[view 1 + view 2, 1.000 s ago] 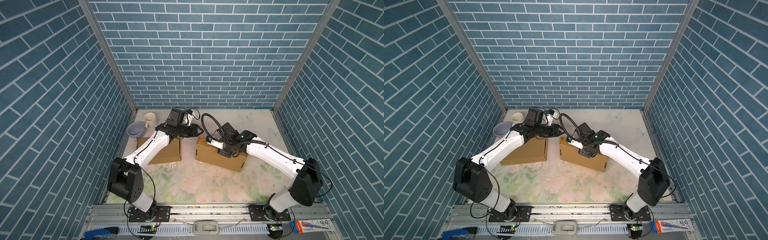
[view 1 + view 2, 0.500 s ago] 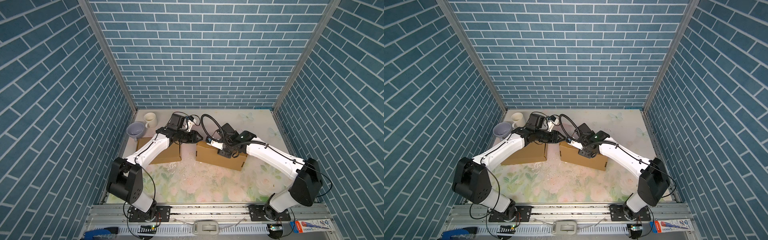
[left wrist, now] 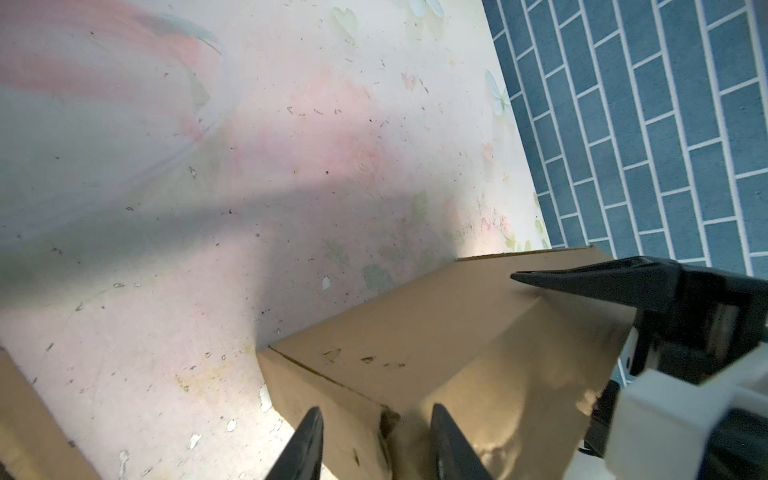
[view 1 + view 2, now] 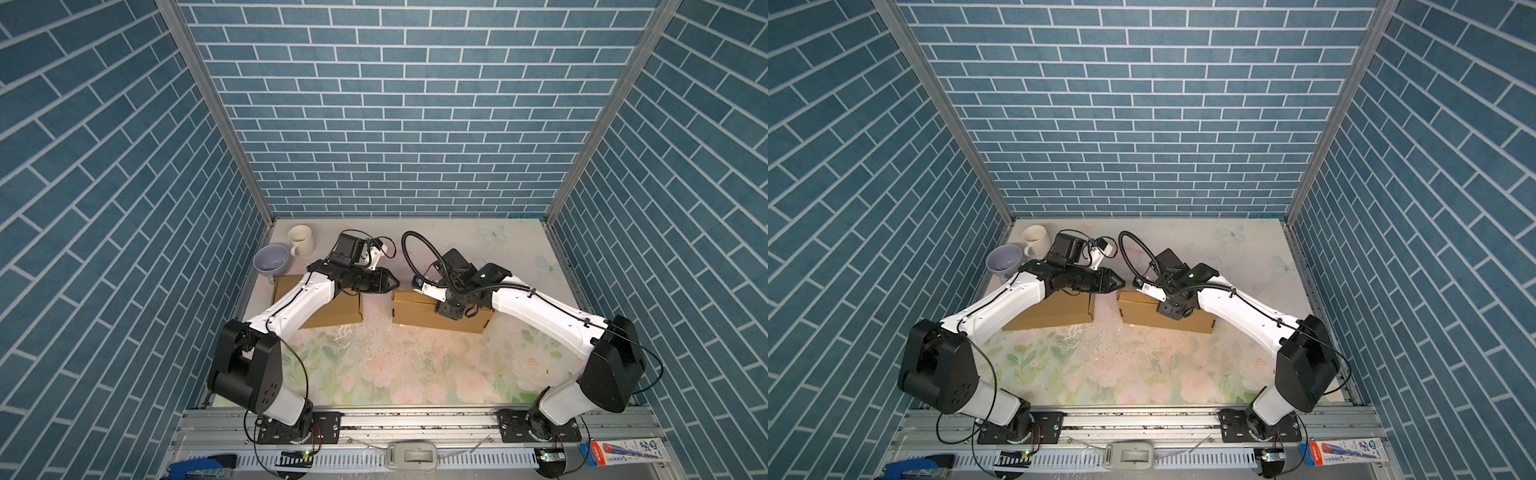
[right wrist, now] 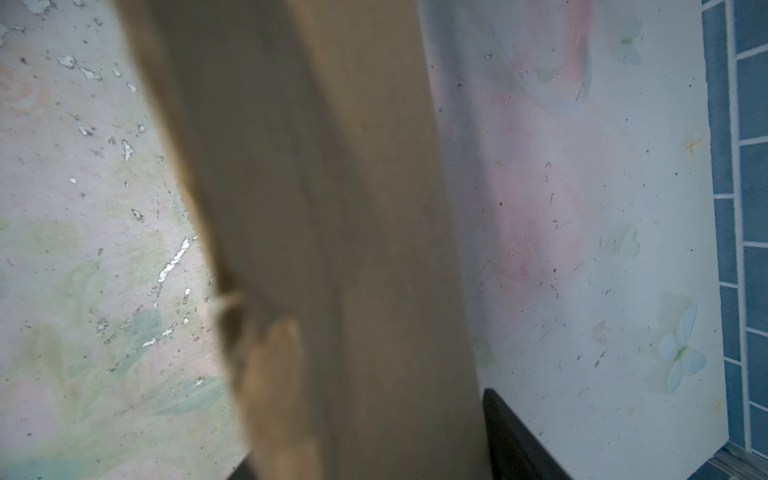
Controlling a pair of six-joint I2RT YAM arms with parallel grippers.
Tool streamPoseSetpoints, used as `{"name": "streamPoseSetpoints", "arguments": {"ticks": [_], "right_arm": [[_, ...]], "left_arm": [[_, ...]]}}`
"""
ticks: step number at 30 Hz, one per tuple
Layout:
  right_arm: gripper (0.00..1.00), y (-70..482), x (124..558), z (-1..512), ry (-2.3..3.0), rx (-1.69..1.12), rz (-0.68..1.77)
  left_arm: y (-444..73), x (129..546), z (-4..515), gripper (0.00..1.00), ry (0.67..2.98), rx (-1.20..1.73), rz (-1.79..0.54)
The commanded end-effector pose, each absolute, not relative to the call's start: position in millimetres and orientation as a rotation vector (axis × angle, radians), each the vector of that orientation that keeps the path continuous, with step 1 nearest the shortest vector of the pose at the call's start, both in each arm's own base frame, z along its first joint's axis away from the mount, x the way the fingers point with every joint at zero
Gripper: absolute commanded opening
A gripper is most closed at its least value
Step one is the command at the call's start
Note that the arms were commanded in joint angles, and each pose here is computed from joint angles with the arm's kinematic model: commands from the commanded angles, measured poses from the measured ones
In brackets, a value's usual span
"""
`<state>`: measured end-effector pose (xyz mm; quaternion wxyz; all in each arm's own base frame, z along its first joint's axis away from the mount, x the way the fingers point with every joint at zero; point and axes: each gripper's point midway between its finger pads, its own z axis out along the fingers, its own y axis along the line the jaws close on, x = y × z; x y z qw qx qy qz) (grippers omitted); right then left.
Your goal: Fold the paper box
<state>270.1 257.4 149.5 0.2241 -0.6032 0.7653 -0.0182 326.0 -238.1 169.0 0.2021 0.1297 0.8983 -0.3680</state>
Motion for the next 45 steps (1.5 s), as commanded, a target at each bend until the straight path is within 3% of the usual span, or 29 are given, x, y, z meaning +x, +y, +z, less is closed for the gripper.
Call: {"name": "streamPoseSetpoints", "arguments": {"ticks": [1, 19, 26, 39, 45], "right_arm": [[0.65, 248, 267, 137, 2.170, -1.658, -0.065], [0.65, 253, 267, 129, 2.203, -1.661, -0.006], [0.65, 252, 267, 127, 2.208, -1.664, -0.007], [0.67, 256, 272, 131, 2.221, -1.663, 0.025], [0.76, 265, 268, 156, 2.191, -1.614, 0.136]], "left_arm": [[-223, 306, 134, 0.42, 2.641, 0.344, -0.970], [-231, 317, 217, 0.53, 2.423, 0.274, -1.071], [-237, 307, 202, 0.53, 2.439, 0.289, -1.113], [-230, 294, 136, 0.40, 2.590, 0.313, -1.088], [-232, 301, 125, 0.40, 2.613, 0.304, -1.079]]}}
